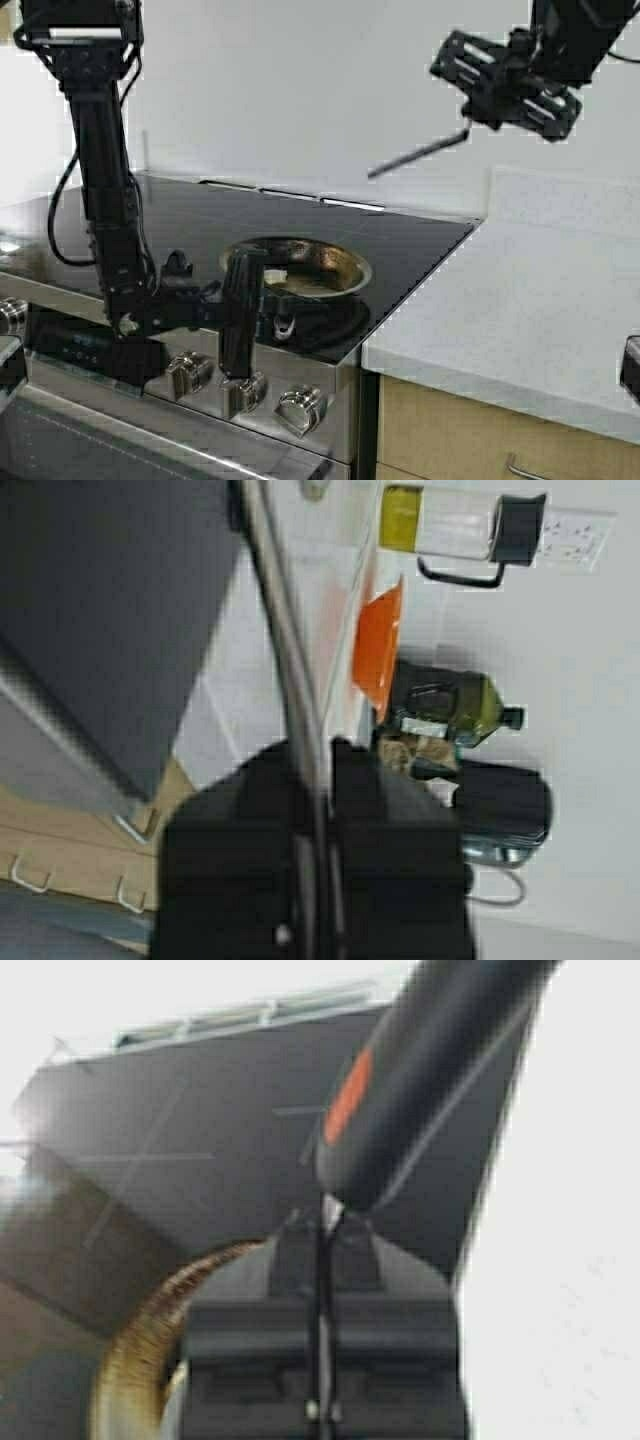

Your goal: Add oil to the pan and cook the shrimp and serve it

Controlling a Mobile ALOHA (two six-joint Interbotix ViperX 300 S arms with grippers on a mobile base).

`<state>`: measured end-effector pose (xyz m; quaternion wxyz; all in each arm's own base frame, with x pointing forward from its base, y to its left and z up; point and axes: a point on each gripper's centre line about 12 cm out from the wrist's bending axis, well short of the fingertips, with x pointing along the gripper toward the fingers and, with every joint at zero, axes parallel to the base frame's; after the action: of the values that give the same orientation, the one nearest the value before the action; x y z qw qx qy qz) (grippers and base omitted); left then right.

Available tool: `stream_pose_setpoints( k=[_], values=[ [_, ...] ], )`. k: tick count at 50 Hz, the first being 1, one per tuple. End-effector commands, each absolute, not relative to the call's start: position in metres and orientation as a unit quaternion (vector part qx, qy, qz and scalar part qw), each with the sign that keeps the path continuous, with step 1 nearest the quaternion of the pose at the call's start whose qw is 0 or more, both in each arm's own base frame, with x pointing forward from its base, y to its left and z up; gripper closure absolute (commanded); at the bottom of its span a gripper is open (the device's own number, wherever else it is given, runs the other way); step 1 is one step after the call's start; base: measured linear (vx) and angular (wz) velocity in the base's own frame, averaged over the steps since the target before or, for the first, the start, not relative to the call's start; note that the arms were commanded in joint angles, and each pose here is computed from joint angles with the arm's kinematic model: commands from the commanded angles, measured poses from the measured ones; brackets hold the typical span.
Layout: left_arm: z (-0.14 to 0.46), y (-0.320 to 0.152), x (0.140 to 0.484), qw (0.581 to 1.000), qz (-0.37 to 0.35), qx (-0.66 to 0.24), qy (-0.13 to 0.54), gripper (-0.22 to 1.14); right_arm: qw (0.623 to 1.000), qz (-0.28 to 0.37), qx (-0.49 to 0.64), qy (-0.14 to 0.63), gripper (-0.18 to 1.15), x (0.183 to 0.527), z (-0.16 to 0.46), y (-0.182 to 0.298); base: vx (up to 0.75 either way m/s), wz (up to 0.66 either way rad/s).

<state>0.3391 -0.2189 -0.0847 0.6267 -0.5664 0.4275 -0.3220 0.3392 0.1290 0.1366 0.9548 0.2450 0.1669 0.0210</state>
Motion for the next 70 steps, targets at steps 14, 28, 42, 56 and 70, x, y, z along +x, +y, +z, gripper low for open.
stream_pose_setpoints(
  k=[14,28,42,56,70],
  values=[
    [-0.043,-0.215,0.33,0.681,-0.333,-0.492,0.427,0.89,0.959,0.03,0.232,0.157,0.89,0.362,0.108,0.157,0.0,0.0],
    [-0.045,-0.209,0.327,0.722,-0.308,-0.423,0.452,0.89,0.96,0.027,0.237,0.146,0.89,0.383,0.094,0.176,0.0,0.0],
    [-0.044,-0.21,0.328,0.721,-0.314,-0.421,0.452,0.89,0.965,0.03,0.221,0.135,0.89,0.406,0.092,0.19,0.0,0.0],
    [-0.044,-0.21,0.327,0.72,-0.314,-0.421,0.454,0.89,0.977,-0.018,0.146,0.153,0.89,0.416,0.068,0.189,0.0,0.0],
    [-0.044,-0.212,0.329,0.711,-0.312,-0.432,0.46,0.89,0.978,-0.024,0.133,0.158,0.89,0.425,0.055,0.192,0.0,0.0]
  ],
)
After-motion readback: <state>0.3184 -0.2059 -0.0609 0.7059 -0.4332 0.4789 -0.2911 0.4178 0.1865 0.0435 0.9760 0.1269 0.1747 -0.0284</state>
